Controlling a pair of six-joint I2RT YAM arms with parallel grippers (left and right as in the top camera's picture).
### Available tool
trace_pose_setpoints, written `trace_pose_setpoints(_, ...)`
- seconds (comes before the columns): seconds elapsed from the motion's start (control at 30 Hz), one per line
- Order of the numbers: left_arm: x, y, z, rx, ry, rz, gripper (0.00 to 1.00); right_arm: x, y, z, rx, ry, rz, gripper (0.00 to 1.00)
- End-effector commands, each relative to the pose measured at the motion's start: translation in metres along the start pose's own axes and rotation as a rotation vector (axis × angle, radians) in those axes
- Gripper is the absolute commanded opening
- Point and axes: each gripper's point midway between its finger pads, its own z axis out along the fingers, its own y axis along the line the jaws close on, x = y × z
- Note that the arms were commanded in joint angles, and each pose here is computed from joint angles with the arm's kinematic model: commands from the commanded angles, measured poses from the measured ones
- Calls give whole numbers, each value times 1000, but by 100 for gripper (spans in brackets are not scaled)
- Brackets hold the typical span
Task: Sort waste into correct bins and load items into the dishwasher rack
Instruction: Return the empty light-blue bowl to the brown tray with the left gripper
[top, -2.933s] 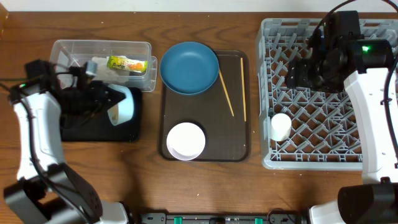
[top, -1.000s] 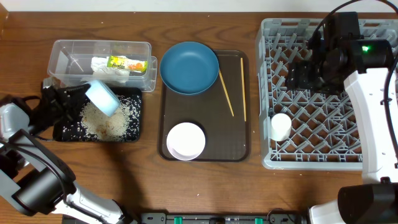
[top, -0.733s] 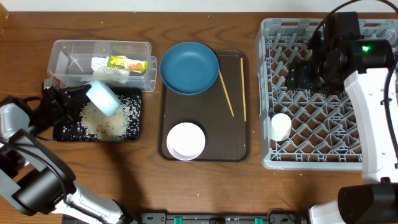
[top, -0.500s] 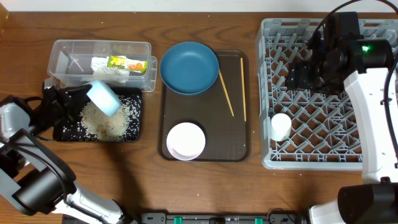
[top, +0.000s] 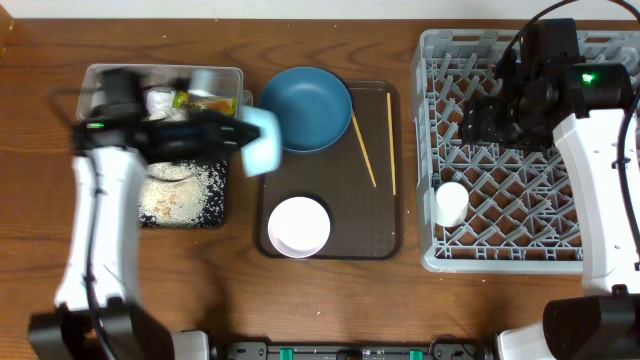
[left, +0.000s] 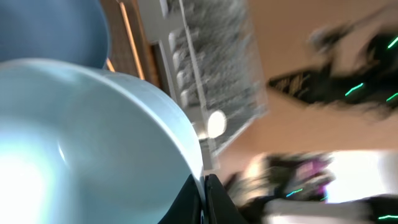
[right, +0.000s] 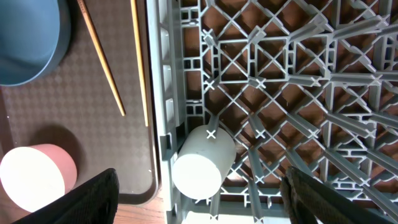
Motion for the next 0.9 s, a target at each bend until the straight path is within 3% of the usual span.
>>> trace_pose_setpoints(0.0,10,8,36,-309,36,113,6,-3,0,-2,-2,-10,-13,82)
trace_pose_setpoints(0.17,39,5,99,-550,127,361,6,-3,0,-2,-1,-10,-14,82)
trace_pose_setpoints(0.37,69,7,159,-675,206,576,6,-2,0,-2,-1,-9,-18,83)
trace_pose_setpoints(0.67,99,54,196,-781,333,560,6,0,-1,-2,1,2,-24,83)
trace_pose_setpoints(0.87,102,56,201,-773,333,531,8,1,-1,-2,1,3,-23,83)
